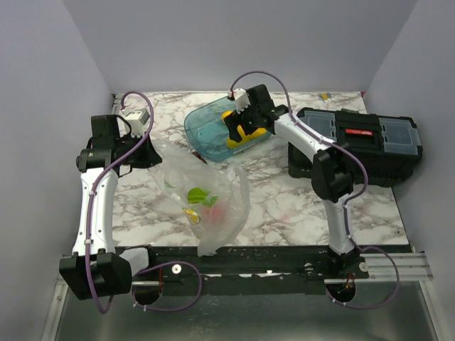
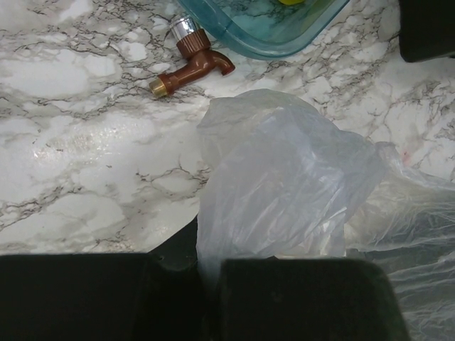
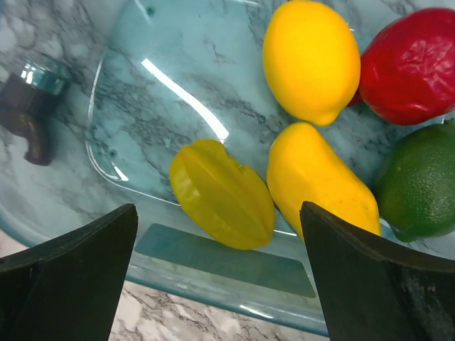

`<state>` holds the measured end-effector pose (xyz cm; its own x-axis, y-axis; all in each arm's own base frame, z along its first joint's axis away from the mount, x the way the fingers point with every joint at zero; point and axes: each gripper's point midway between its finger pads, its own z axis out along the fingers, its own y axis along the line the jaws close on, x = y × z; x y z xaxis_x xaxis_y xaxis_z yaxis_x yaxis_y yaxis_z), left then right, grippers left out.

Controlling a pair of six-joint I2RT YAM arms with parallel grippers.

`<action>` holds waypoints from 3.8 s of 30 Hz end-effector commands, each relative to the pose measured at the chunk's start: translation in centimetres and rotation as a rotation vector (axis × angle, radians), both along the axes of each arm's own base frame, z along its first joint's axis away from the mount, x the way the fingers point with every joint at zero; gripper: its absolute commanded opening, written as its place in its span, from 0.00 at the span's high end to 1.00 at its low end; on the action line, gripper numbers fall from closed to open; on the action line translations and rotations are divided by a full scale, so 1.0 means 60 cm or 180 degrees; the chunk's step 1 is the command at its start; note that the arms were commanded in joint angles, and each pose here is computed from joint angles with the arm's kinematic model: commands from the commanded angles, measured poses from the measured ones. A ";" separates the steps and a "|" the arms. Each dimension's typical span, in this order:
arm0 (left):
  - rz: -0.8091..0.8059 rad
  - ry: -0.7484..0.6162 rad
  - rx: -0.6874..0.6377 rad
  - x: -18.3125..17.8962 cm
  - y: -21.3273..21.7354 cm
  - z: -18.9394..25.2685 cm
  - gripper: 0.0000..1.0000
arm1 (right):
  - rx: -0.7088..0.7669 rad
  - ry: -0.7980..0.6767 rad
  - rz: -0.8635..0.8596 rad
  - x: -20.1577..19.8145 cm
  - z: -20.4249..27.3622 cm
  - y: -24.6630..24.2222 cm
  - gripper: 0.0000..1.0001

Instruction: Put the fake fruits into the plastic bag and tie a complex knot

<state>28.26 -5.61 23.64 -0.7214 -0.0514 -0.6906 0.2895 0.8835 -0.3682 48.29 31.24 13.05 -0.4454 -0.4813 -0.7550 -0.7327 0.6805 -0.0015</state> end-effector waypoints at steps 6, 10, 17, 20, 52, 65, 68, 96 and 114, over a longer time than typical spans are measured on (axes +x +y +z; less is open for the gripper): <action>-0.0041 -0.0030 -0.0087 0.002 -0.006 0.001 1.00 | -0.0387 0.0197 0.0102 0.017 -0.096 -0.006 0.01; -0.0049 -0.0031 -0.0089 0.002 -0.007 0.000 1.00 | -0.0444 0.0335 0.0166 0.015 -0.135 -0.004 0.01; -0.0038 -0.0010 -0.0082 0.005 -0.005 -0.004 1.00 | -0.0563 0.0513 0.0241 0.004 -0.191 -0.008 0.02; -0.0039 -0.0001 -0.0087 0.006 -0.005 -0.005 1.00 | -0.0601 0.0561 0.0264 0.003 -0.201 -0.009 0.04; -0.0081 0.0072 -0.0183 0.000 -0.014 0.002 1.00 | 0.2041 0.0133 0.1718 -0.262 0.397 0.173 0.59; -0.0112 0.0085 -0.0306 0.001 -0.023 0.007 1.00 | 0.1243 0.0954 0.2666 -0.525 0.147 0.218 0.63; -0.0100 0.0101 -0.0313 0.000 -0.022 0.003 1.00 | 0.0964 0.0960 0.2662 -0.535 0.084 0.203 0.62; -0.0059 0.0202 -0.0231 -0.014 -0.013 -0.028 1.00 | 0.1117 -0.0344 0.1850 -0.405 0.329 0.168 0.00; -0.0051 0.0157 -0.0252 -0.018 -0.014 -0.028 1.00 | 0.1641 0.1238 0.0842 -0.494 0.258 -0.036 0.00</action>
<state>27.50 -6.40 21.71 -0.7682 -0.0952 -0.6331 0.2679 0.8503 -0.4530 20.40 29.32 30.30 -0.5276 -0.2517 -0.8113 -0.8367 0.3189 0.4452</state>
